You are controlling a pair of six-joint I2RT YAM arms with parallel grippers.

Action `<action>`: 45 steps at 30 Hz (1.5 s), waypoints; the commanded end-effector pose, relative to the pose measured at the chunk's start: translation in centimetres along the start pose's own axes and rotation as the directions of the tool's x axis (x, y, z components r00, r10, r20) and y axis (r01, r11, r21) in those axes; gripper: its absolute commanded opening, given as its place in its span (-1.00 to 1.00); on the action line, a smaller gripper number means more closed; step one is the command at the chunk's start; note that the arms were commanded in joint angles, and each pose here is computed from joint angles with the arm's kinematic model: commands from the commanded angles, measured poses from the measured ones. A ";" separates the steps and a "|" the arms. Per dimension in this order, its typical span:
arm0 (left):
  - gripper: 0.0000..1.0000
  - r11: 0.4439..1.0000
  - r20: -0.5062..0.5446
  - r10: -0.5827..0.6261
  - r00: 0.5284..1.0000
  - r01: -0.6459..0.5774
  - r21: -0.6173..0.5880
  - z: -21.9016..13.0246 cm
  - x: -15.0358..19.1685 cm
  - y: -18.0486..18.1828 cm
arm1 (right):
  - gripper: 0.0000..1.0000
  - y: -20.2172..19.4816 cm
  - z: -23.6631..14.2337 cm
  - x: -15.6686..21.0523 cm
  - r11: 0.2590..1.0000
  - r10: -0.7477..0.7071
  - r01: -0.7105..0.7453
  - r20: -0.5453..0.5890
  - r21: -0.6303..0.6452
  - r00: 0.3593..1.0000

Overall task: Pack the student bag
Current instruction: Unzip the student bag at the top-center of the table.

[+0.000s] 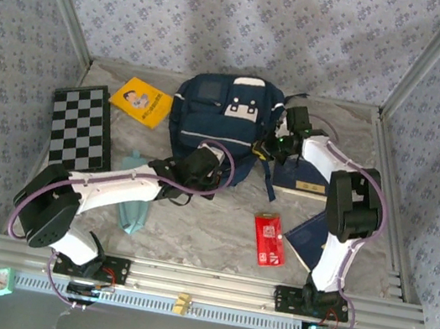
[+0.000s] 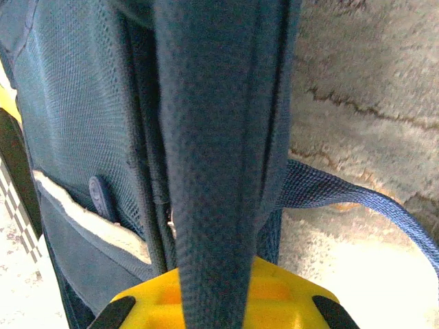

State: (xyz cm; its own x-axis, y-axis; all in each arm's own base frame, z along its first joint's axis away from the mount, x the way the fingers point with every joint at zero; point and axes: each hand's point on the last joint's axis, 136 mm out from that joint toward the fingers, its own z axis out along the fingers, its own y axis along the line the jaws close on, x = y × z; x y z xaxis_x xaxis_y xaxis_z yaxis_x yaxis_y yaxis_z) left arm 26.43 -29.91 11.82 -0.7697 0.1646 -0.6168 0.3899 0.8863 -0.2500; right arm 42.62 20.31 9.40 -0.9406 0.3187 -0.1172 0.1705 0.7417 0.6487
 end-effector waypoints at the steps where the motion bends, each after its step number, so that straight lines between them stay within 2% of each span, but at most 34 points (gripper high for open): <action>1: -1.00 0.999 -0.029 -0.017 0.999 0.016 -0.039 -0.5 -0.7 0.5 | -0.87 0.5 -2.4 -4.3 0.998 -0.067 0.068 0.141 0.001 0.988; 3: -1.00 0.999 -0.021 -0.022 1.000 0.021 -0.028 -0.3 -1.5 0.3 | -0.65 1.0 -3.0 -3.4 0.997 -0.070 0.073 0.127 -0.021 0.989; 5: -1.00 1.000 -0.005 -0.012 1.000 0.012 0.003 -0.2 -2.2 -0.5 | -0.33 1.2 -3.8 -2.1 0.996 -0.072 0.076 0.114 -0.036 0.991; 9: -1.00 0.999 0.010 -0.007 1.000 0.007 0.050 -0.1 -3.1 -1.7 | 0.23 0.5 -5.2 1.2 0.998 0.012 -0.007 0.092 -0.061 0.996; 12: -1.00 0.998 -0.004 0.002 1.000 -0.001 0.058 0.0 -3.2 -2.0 | 0.40 -0.6 -5.0 3.9 0.985 0.150 -0.144 0.067 -0.091 0.986; 18: -1.00 0.995 -0.003 0.000 1.000 0.000 0.096 0.0 -3.6 -2.9 | 0.53 2.0 -2.3 7.3 0.943 0.290 -0.280 0.035 -0.183 0.956; 21: -1.00 0.994 -0.005 0.005 1.000 -0.005 0.109 0.0 -3.5 -3.3 | 0.44 3.1 -0.7 7.4 0.928 0.330 -0.314 0.054 -0.202 0.942; 25: -1.00 0.993 -0.007 0.008 1.000 -0.007 0.114 -0.2 -3.5 -3.5 | 0.35 3.4 1.0 7.3 0.940 0.318 -0.304 0.075 -0.155 0.945; 27: -1.00 0.993 -0.006 0.011 1.000 -0.010 0.117 -0.2 -3.5 -3.6 | 0.23 3.3 1.7 7.3 0.940 0.320 -0.306 0.082 -0.148 0.944; 34: -1.00 0.993 0.005 0.017 1.000 -0.017 0.116 -0.6 -3.7 -3.6 | -0.69 1.8 1.7 7.3 0.945 0.319 -0.308 0.096 -0.114 0.943; 37: -1.00 0.993 0.010 0.012 1.000 -0.013 0.118 -1.1 -3.7 -3.5 | -0.95 0.8 0.7 7.0 0.946 0.319 -0.309 0.112 -0.096 0.941; 41: -1.00 0.996 0.006 0.007 1.000 -0.008 0.087 -1.8 -3.1 -2.3 | -1.00 -0.2 -1.7 6.2 0.947 0.318 -0.305 0.152 -0.101 0.936; 45: -1.00 1.000 -0.004 -0.030 1.000 0.030 -0.001 -2.2 -2.2 1.1 | -1.00 -0.4 -4.1 5.3 0.948 0.309 -0.290 0.164 -0.130 0.937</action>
State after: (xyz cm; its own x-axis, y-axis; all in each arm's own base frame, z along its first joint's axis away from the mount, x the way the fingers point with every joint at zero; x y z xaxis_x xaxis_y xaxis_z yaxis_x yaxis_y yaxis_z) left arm 27.17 -31.24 13.66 -0.7888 0.1670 -0.5916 0.4091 0.8609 -0.3025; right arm 35.53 21.96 10.08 -0.8002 0.5978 0.0478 0.4287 0.5144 0.7427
